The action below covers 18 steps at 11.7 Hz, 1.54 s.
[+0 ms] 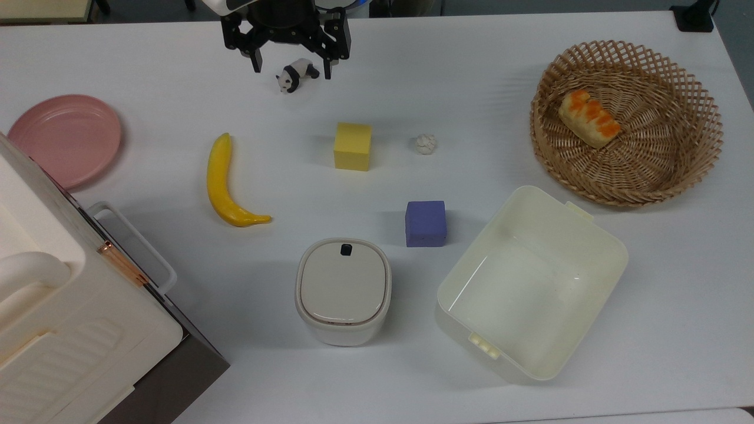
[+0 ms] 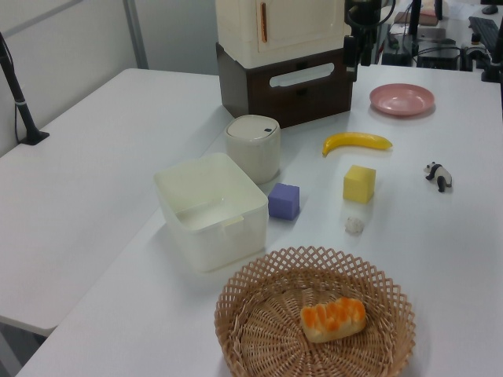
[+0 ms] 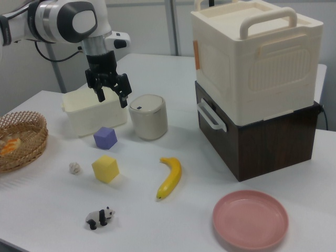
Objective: Open the trash can
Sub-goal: 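Move the gripper toward the small white trash can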
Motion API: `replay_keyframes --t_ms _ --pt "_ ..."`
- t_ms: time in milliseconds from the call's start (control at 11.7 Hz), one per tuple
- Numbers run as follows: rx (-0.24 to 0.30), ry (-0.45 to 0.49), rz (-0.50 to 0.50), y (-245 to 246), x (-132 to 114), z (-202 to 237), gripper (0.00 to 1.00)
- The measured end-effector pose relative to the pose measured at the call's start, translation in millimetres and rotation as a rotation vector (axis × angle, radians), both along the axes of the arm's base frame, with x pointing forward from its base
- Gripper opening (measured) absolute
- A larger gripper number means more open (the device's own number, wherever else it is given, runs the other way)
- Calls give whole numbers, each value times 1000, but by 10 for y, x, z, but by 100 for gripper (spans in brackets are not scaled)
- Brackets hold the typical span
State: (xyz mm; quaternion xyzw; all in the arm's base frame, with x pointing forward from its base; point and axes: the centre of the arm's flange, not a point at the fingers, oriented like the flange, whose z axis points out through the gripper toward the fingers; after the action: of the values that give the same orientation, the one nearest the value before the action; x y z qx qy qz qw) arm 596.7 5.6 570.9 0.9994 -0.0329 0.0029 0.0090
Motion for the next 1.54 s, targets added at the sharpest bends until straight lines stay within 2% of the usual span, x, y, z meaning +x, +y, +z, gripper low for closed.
replay_keyframes --t_ms 256,427,683,768,854,1024,1281,1537 --pt "-3 -60 10 60 76 31 99" --pt "-5 -62 15 62 81 28 93" --pt "-7 -60 49 42 82 23 44" --pt "-7 -60 50 42 82 21 40" --pt "-7 -59 54 43 82 22 40" --pt "-7 -59 60 45 82 20 21" --pt "-6 -60 69 52 99 -3 20" --pt "10 -121 93 107 219 -31 17"
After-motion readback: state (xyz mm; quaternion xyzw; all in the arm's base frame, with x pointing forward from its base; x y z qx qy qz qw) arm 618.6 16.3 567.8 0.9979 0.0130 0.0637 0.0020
